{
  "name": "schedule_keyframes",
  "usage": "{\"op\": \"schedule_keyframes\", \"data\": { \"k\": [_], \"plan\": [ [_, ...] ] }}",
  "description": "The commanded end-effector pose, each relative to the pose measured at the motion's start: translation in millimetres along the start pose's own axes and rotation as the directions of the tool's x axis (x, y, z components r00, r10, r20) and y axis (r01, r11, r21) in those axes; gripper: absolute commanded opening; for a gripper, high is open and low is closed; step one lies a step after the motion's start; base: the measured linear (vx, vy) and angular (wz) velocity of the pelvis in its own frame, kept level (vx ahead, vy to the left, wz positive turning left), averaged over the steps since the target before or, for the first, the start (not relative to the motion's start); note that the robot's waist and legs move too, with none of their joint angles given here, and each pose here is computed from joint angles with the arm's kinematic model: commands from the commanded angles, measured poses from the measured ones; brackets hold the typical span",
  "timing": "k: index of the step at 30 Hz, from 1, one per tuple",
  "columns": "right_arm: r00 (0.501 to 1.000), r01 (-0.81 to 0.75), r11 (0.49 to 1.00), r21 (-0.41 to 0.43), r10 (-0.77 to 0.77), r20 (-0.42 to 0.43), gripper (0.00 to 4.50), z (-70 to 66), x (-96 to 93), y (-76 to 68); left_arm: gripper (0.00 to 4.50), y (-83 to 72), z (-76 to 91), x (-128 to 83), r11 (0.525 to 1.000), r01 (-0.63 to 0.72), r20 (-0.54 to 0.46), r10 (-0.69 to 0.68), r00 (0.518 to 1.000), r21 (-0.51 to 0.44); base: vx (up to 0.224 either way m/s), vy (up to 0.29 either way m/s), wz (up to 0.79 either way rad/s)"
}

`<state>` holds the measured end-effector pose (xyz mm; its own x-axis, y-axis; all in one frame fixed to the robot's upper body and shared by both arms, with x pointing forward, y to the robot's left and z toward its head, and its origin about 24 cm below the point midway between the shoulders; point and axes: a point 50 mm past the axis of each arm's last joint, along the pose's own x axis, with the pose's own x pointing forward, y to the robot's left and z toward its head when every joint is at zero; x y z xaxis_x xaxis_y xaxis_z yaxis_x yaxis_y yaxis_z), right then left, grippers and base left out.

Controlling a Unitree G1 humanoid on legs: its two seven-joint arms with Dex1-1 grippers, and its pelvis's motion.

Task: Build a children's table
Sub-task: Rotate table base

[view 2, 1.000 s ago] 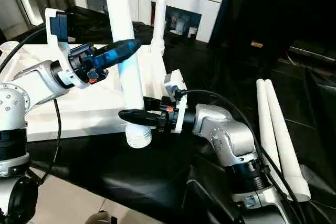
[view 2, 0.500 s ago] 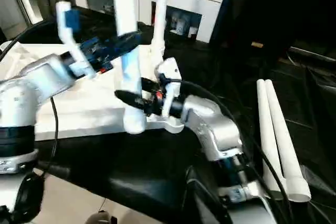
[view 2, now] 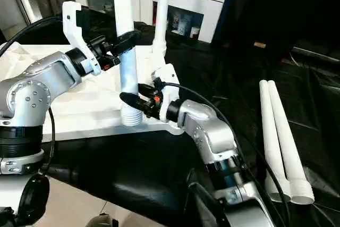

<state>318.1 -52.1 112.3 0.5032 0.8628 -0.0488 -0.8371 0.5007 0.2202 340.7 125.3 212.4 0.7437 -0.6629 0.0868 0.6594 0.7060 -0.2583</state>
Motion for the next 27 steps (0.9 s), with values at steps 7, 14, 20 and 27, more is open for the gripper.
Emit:
{"op": "schedule_keyframes", "data": {
  "k": [7,14,20,27],
  "plan": [
    [1.0,0.025,0.999,-0.047,-0.026,-0.006,2.23,4.1,1.4,-5.0,1.79,-18.1,13.4,2.6,0.992,0.109,0.038,-0.111,0.993,0.06,0.0,0.0,0.0],
    [0.998,-0.043,0.999,-0.012,0.043,-0.048,3.0,10.0,-6.5,-8.7,1.79,-24.5,9.2,-3.2,0.962,0.247,-0.039,-0.244,0.969,0.118,0.0,0.0,0.0],
    [0.99,-0.101,0.995,0.023,0.103,-0.098,3.43,11.5,-11.5,-9.3,1.79,-27.7,9.8,-5.8,0.936,0.322,-0.069,-0.316,0.946,0.14,0.0,0.0,0.0],
    [0.98,-0.149,0.988,0.045,0.153,-0.13,3.43,8.8,-13.9,-5.7,1.79,-29.5,12.3,-7.4,0.922,0.363,-0.07,-0.357,0.932,0.132,0.0,0.0,0.0]
  ]
}}
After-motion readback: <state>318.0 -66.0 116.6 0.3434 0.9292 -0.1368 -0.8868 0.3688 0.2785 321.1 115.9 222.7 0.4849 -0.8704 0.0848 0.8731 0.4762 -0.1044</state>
